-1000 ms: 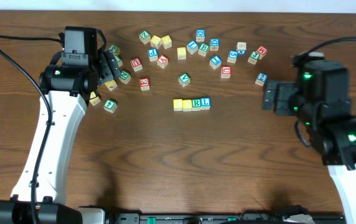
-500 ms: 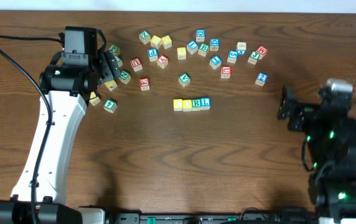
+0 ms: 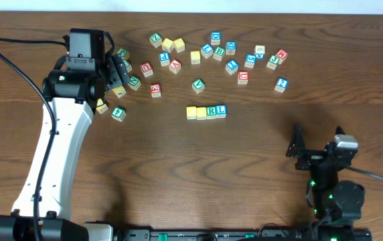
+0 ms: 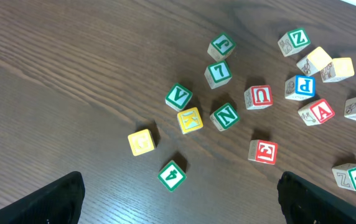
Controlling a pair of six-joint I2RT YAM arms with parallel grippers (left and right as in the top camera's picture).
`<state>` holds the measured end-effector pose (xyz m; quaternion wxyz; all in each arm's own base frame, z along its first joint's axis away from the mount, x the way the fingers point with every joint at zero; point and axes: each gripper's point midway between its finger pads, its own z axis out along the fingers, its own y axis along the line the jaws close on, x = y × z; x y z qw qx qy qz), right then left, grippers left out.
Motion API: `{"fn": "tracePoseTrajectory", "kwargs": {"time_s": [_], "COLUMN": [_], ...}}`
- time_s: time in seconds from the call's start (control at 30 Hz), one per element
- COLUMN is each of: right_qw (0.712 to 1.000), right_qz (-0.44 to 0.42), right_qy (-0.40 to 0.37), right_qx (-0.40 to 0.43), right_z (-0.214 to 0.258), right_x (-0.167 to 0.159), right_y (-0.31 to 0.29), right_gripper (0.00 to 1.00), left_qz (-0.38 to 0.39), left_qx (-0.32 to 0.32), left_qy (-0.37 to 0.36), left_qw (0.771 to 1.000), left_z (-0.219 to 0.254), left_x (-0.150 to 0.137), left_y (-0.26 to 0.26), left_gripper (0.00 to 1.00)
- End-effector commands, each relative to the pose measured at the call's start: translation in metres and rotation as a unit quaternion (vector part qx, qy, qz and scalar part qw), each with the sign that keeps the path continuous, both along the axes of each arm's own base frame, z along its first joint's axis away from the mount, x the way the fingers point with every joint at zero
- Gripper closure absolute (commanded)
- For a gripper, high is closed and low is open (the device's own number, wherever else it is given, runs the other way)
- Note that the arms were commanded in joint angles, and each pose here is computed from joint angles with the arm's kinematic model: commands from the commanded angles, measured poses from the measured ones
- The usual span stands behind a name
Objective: Spell out CORL
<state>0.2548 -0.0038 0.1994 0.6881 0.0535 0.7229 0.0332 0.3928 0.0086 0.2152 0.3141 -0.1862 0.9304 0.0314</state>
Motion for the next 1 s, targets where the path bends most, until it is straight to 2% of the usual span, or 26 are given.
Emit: {"fn": "tracePoseTrajectory", "kwargs": {"time_s": [0.0, 0.27, 0.53, 0.97], "right_qw": [1.000, 1.000, 1.000, 1.000], "right_qz": [-0.005, 0.001, 0.001, 0.003], "right_qy": [-0.013, -0.024, 0.012, 0.011], "right_qx": [-0.005, -0.004, -0.005, -0.005], "right_z": [-0.009, -0.024, -0.043, -0.042], "right_x": [-0.003, -0.006, -0.009, -0.009], "right_y": [-0.002, 0.001, 0.001, 0.002], "right_gripper": [0.01, 0.01, 0.01, 0.01], "left_qz": [-0.001, -0.001, -0.001, -0.001], "left_qx": [0.005, 0.005, 0.005, 0.005], "left_qy": [-0.002, -0.002, -0.002, -0.002], "left_qw": [1.000, 1.000, 1.000, 1.000], "left_z": [0.003, 0.003, 0.003, 0.003], "left_x": [0.000, 0.000, 0.000, 0.000], "left_y": [0.002, 0.002, 0.002, 0.002], "left_gripper": [0.02, 0.02, 0.02, 0.03]}}
